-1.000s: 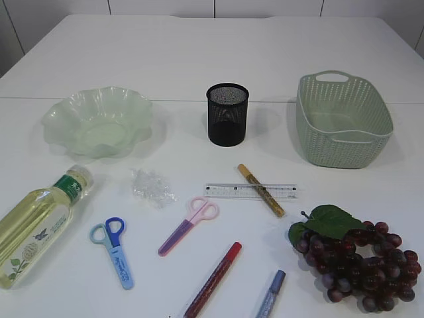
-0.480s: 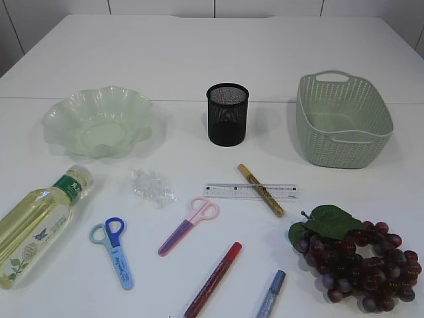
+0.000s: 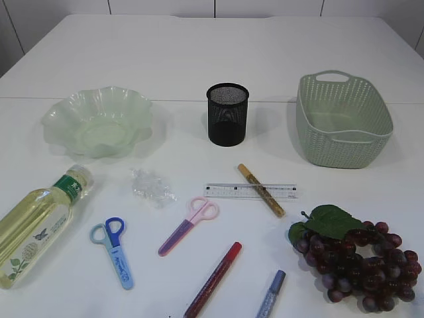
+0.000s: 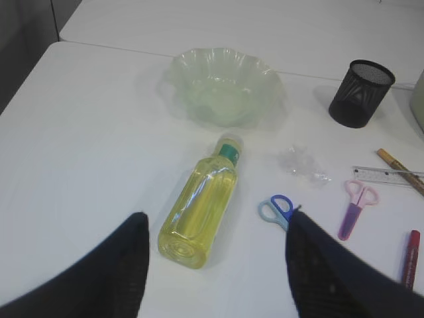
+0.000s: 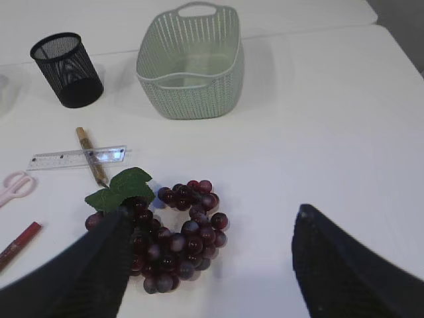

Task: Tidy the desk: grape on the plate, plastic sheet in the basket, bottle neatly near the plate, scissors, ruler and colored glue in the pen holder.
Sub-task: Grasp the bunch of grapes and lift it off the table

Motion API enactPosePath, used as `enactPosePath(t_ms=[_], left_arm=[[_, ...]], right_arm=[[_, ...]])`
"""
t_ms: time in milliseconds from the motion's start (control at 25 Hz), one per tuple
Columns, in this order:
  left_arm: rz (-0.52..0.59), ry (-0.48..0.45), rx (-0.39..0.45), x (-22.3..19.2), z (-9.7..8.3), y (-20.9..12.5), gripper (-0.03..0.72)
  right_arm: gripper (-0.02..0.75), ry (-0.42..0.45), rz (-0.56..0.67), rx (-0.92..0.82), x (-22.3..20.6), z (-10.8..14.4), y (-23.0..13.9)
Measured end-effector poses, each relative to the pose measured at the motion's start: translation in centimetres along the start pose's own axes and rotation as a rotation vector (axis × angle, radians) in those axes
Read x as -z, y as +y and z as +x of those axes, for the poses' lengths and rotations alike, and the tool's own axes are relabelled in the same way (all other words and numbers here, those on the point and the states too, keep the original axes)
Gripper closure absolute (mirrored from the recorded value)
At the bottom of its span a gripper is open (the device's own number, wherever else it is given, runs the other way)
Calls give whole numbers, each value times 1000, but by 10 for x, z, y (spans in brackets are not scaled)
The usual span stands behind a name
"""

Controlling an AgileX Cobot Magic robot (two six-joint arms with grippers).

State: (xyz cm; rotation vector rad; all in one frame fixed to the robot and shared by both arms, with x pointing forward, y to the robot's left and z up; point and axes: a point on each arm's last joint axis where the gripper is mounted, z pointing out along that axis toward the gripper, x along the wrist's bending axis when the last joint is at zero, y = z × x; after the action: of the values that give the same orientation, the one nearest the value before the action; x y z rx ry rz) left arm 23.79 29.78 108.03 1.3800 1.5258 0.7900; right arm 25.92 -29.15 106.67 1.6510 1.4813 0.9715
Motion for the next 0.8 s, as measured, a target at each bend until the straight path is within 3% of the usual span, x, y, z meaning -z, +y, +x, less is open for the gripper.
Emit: enactPosePath(t_ms=[200,400,800], left_arm=[[91,50,-17,-34,0,20,225],[197,94,-45,-83,1,35,232],[531,12,-61,-145,-15,18,235]], right_arm=[[155,19,98,-48,-40,-2,23],[155,98,240,-109,-83,2,34],[155,253,488,139,-128,19,66]])
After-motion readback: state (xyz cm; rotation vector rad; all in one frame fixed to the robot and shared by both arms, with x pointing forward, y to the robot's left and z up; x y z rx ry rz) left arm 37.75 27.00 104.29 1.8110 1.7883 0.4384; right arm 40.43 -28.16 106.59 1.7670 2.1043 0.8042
